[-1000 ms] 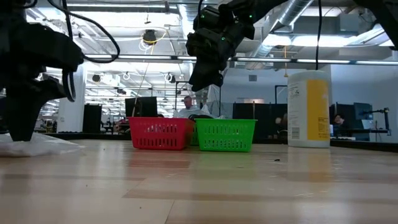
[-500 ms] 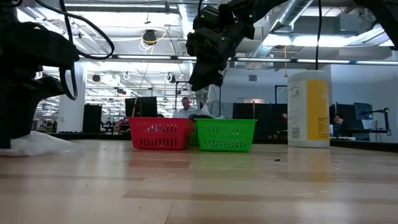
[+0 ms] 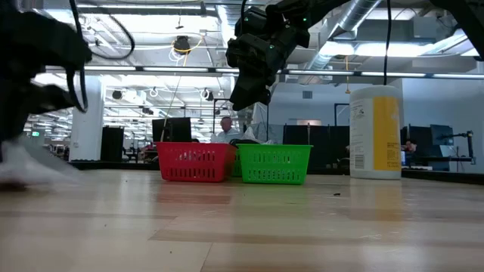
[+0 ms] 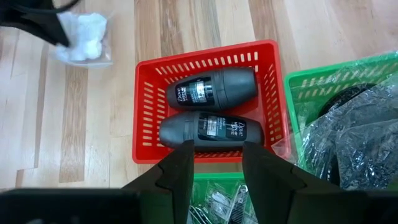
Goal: Pick & Place Travel size toiletries
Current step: Put the white cotton pack into the top red bin
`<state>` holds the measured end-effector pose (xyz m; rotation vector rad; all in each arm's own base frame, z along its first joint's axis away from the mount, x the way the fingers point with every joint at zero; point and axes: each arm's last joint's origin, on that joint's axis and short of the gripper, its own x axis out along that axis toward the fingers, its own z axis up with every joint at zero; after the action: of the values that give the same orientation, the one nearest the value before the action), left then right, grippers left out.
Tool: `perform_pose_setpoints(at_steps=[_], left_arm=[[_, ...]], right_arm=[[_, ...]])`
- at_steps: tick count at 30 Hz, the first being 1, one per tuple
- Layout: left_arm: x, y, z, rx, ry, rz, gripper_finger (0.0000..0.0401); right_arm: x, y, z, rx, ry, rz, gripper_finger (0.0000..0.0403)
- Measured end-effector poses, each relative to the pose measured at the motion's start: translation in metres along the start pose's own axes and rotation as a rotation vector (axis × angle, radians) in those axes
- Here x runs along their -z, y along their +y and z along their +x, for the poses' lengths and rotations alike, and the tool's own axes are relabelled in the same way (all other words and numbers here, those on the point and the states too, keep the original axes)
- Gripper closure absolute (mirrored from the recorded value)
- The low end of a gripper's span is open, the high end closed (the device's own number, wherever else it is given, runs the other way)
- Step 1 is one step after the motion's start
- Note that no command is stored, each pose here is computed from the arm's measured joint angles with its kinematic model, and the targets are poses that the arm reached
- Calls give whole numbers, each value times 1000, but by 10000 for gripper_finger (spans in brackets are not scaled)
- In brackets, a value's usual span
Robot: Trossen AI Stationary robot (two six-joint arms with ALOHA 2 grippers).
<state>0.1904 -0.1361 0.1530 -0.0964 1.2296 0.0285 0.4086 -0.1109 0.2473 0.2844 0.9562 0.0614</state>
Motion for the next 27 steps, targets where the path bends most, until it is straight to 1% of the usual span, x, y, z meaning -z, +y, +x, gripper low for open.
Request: perform_pose_setpoints(at_steps=[6,14,19,24,27], left_arm=[[-4,3,-25,45,-105,-57,395],[-6,13,-61,96,-281,-134,395],[-7,22,-83,89,-427,-179,395],[-5,32,-102,72,-556,-229,395],[-5,36,-111,65,-620,-235,395]], right_arm=[[0,0,0,0,0,-3,276],[0,2,1,-3,1,-13,276],[-1,10,3,-14,1,-74,274],[-4,20,7,-28,-31,-120,275],[-5,27,8,-37,-37,-164,275]])
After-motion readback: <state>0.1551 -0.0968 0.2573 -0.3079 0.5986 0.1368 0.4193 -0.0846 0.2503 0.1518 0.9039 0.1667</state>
